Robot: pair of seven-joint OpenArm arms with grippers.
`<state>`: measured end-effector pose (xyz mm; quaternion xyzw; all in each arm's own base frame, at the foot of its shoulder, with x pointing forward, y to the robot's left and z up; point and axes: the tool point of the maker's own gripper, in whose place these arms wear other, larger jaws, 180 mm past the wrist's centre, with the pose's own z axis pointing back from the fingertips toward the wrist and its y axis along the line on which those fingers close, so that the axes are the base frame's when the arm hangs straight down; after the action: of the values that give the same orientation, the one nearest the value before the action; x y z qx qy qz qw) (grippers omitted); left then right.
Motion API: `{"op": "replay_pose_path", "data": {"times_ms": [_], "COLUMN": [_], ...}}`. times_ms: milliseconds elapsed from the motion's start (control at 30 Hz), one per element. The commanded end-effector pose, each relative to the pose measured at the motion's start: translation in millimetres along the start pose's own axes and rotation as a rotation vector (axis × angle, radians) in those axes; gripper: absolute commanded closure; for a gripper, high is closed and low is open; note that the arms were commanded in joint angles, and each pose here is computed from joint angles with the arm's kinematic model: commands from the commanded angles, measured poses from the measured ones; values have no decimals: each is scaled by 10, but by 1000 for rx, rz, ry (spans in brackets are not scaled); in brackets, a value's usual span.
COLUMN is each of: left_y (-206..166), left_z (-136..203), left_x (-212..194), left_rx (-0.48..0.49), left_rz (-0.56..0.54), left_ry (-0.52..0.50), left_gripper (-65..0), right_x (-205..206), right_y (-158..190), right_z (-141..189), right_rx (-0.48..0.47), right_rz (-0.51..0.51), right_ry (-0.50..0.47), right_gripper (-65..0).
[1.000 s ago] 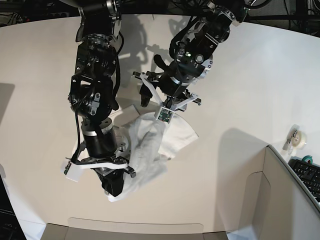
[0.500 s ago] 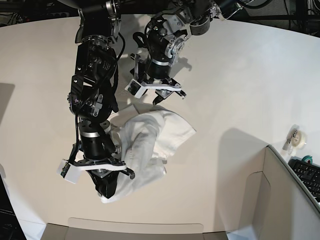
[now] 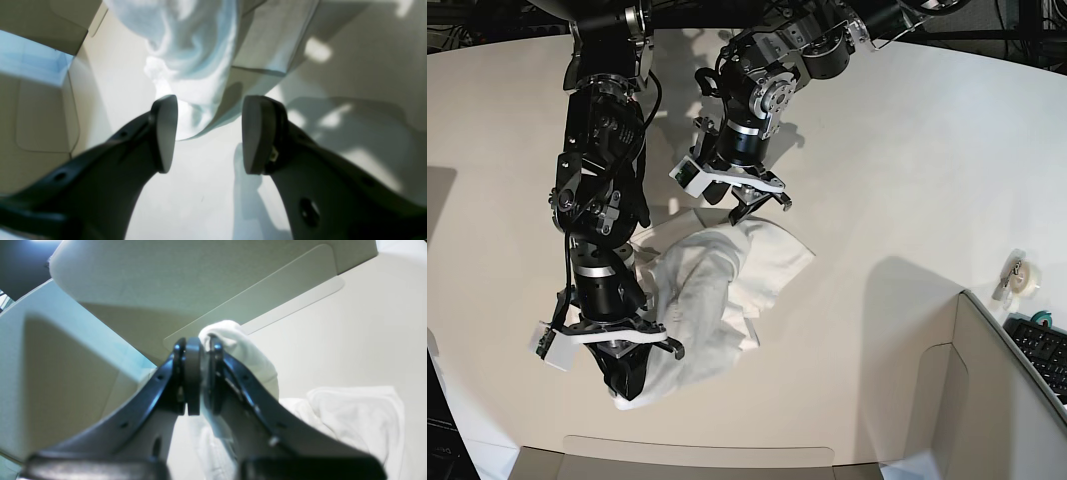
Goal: Layout the t-shirt on the table in an organized manner, then fold the t-shirt properly
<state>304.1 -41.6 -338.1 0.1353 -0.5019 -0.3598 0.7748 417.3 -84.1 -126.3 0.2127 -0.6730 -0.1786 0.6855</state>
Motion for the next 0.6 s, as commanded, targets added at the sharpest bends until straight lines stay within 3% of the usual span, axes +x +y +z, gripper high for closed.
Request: {"op": "replay_pose_path", "data": {"times_ms": [0,267,400,567], "left_y": [173,304,207,100], "left_z": [-10,125,179,218], "left_x": [173,267,197,101], "left_rx": [51,120,107,86], "left_rz": [25,155,168,171], "left_ry": [-58,-156,-154,-128], "left_gripper": [-285,-284,-284,-284], "right_x": [216,253,250,184], "right_y": [96,16,13,251], "right_z": [1,2,2,-10], "right_rx": [32,27,28,88], "right_rz": [15,69,76,90], "right_ry": [-70,-71,-68,-53], "right_gripper": [0,0,0,0]}}
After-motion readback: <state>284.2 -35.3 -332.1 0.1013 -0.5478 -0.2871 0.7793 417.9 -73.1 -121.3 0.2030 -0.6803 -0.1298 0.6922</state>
